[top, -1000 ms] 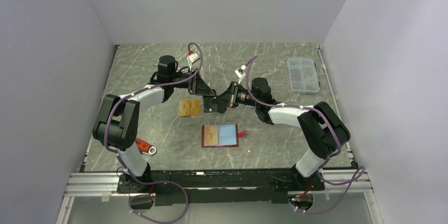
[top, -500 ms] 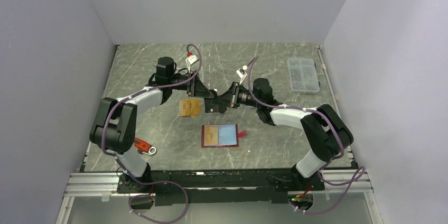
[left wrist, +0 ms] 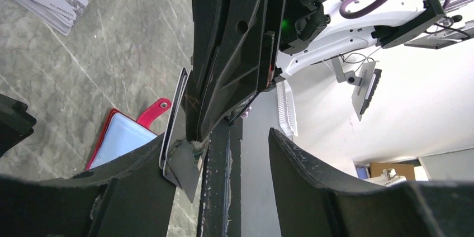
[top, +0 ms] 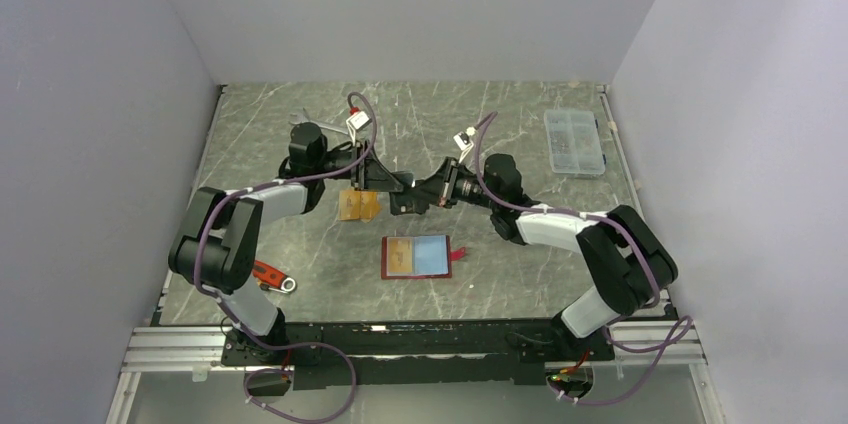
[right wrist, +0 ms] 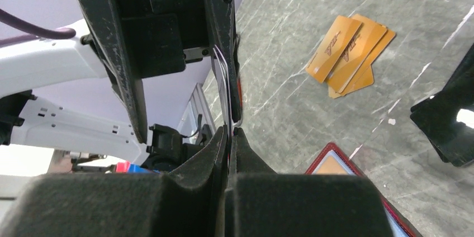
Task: Put the credit cards into the card holder
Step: Place the credit card at the center of the board.
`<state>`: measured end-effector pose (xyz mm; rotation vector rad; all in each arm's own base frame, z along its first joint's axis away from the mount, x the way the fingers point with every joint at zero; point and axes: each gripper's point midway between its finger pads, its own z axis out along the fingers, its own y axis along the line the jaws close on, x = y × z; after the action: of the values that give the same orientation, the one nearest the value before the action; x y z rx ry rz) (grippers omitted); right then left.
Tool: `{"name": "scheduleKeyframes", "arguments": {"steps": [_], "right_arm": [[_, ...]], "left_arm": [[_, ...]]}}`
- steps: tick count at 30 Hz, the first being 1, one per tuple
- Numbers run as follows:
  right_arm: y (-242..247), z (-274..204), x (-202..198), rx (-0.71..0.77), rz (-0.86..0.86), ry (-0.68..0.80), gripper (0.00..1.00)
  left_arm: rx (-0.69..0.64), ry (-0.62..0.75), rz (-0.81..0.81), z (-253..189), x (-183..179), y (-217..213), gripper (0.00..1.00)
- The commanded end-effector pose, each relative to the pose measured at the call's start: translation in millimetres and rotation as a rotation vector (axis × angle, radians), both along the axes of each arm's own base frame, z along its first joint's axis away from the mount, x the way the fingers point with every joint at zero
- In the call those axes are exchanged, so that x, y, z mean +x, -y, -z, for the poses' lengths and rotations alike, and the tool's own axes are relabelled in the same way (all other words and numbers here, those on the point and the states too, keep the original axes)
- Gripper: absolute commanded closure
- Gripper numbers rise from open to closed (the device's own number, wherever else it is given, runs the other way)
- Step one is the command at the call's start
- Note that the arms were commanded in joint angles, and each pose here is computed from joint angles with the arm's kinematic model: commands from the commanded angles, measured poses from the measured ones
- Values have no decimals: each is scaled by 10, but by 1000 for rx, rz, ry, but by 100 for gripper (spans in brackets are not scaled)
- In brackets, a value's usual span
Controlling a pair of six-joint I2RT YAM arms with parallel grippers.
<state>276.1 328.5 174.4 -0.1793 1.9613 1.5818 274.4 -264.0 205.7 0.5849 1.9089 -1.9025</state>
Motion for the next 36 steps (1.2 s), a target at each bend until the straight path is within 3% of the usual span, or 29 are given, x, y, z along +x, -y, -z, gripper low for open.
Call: {"name": "scheduleKeyframes", "arguments": {"steps": [1,5,20,30,32,36], "right_arm": [[349,8,460,-50,284,44,100],[373,-150,463,-22,300,73,100],[373,-87,358,-5,271,48,100],[295,-92,287,58,200,26,100],[277,-106,279,72,187,26,100],[272,-120,272,79,183,26,100]], "left_arm": [[-6,100,72,-163,-244,-51,40],[64,86,55,25,-263,-27,42],[69,82,41,91,-146,-59,50],[47,59,-8,119,99,-154,69],[56,63,-8,140,131,-149,66],[86,60,-8,241,179,-147,51]]}}
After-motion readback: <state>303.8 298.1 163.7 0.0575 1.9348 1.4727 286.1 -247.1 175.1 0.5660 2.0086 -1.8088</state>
